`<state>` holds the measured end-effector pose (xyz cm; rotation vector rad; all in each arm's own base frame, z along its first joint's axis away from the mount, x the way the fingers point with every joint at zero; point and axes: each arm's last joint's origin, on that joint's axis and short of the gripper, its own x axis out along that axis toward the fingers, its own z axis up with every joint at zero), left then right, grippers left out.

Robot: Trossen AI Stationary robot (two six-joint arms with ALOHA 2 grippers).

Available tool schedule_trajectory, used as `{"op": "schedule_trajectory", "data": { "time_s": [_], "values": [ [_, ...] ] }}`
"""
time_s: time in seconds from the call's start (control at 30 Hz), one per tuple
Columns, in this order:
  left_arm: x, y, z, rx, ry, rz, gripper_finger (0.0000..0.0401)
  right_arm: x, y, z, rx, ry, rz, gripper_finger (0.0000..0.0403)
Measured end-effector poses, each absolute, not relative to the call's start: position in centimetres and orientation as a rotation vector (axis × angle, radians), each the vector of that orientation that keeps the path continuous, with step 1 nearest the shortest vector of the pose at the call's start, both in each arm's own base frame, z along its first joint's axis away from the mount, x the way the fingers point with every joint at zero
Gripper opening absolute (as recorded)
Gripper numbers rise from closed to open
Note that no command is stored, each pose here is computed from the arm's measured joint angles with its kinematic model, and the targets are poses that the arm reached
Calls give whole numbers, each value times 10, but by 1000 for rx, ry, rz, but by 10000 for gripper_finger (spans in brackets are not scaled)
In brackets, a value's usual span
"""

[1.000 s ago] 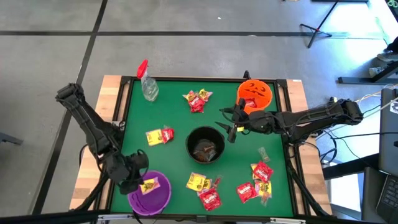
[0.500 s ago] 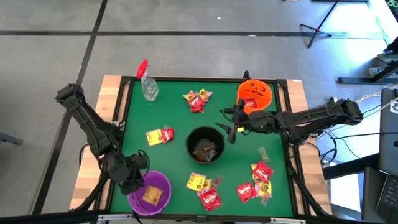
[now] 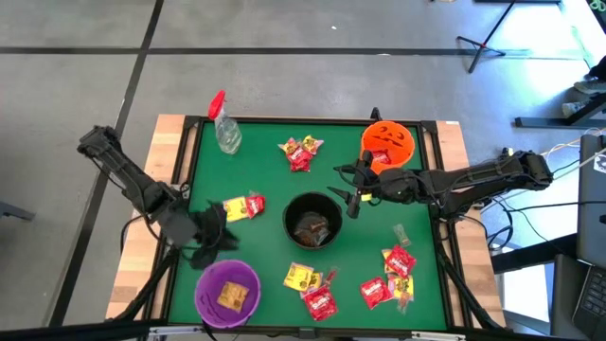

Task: Sort candy
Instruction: Put the red candy into the orange bucket

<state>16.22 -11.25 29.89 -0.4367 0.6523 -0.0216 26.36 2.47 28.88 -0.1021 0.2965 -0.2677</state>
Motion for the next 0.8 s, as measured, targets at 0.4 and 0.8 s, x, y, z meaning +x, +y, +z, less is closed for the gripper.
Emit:
{"op": "schedule_trajectory", "data": {
  "time_s": [0.4,0.8],
  "values": [
    [192,-63,288,15,639,295,98,264,25,289,-189,308,-256,268],
    [233,-46,240,-2,960,197,131,263,24,288,-244,327,-274,268]
  ]
}}
